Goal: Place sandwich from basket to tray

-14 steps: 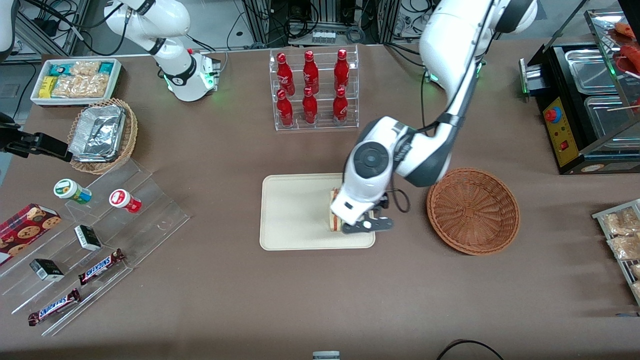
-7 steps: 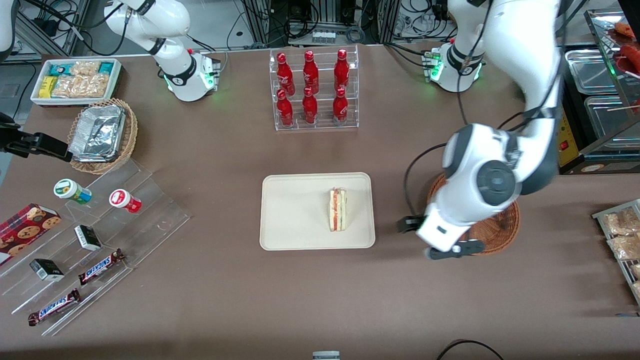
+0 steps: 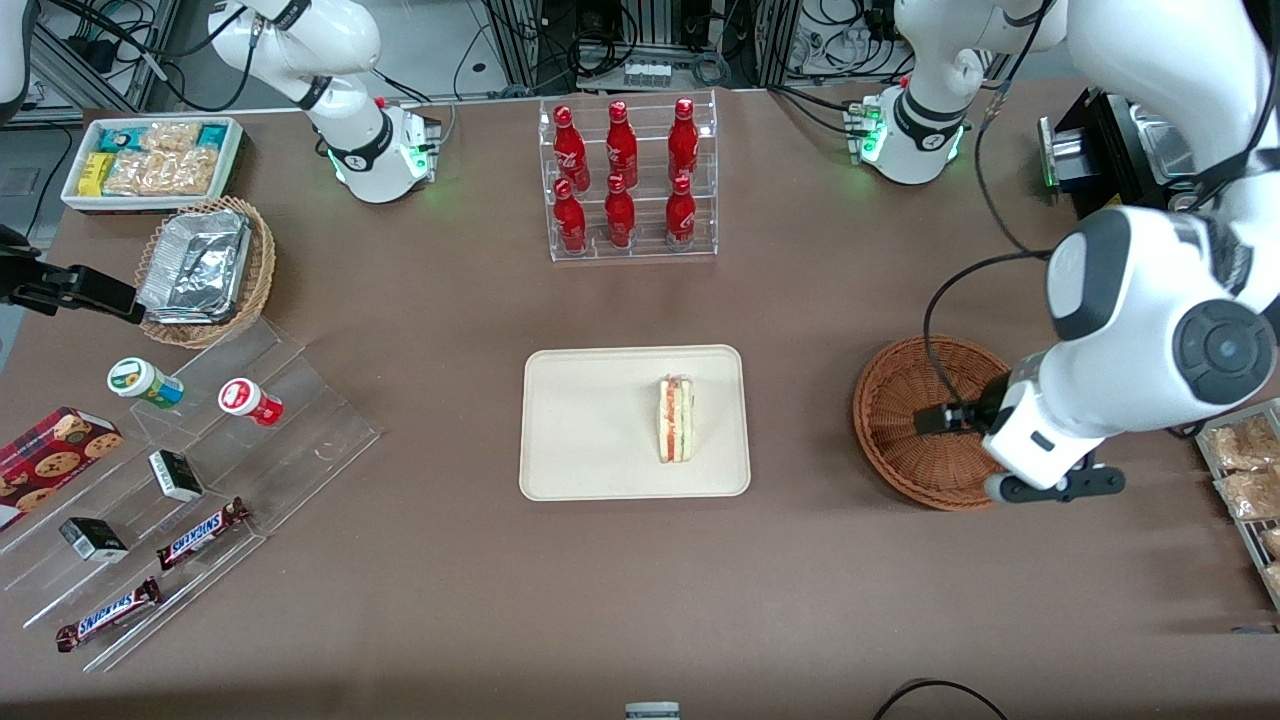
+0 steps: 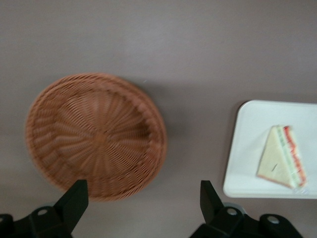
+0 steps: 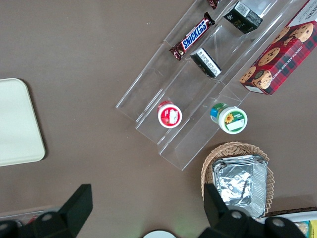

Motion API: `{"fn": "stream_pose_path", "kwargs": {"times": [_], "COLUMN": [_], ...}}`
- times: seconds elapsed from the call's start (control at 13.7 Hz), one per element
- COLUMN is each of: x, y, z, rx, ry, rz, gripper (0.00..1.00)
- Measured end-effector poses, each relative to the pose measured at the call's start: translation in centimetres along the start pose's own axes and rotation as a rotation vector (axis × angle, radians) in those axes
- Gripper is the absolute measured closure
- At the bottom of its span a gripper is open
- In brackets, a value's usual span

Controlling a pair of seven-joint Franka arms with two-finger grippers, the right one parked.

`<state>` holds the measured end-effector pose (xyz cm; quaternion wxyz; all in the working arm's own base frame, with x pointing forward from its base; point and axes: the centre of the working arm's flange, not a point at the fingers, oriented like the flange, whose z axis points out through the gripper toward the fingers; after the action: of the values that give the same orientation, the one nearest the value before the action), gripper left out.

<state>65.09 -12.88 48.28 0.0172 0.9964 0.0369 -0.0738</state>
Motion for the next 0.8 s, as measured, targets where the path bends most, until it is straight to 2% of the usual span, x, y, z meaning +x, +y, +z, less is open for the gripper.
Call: {"fn": "stream_pose_path", "kwargs": {"times": [0.15, 0.44, 0.58, 0.8], "x": [-1.6, -5.2, -7.4, -10.9], "y": [-1.5, -6.5, -7.6, -7.4], "z": [-2.7, -8.2, -10.3, -11.7], "rx": [0.028, 0.013, 0.035, 0.062], "ry": [-0.003, -0.021, -0.017, -0.038], "rz": [-0.009, -0.036, -0.037, -0.024], "gripper": [0.0, 0.0, 0.0, 0.0]}}
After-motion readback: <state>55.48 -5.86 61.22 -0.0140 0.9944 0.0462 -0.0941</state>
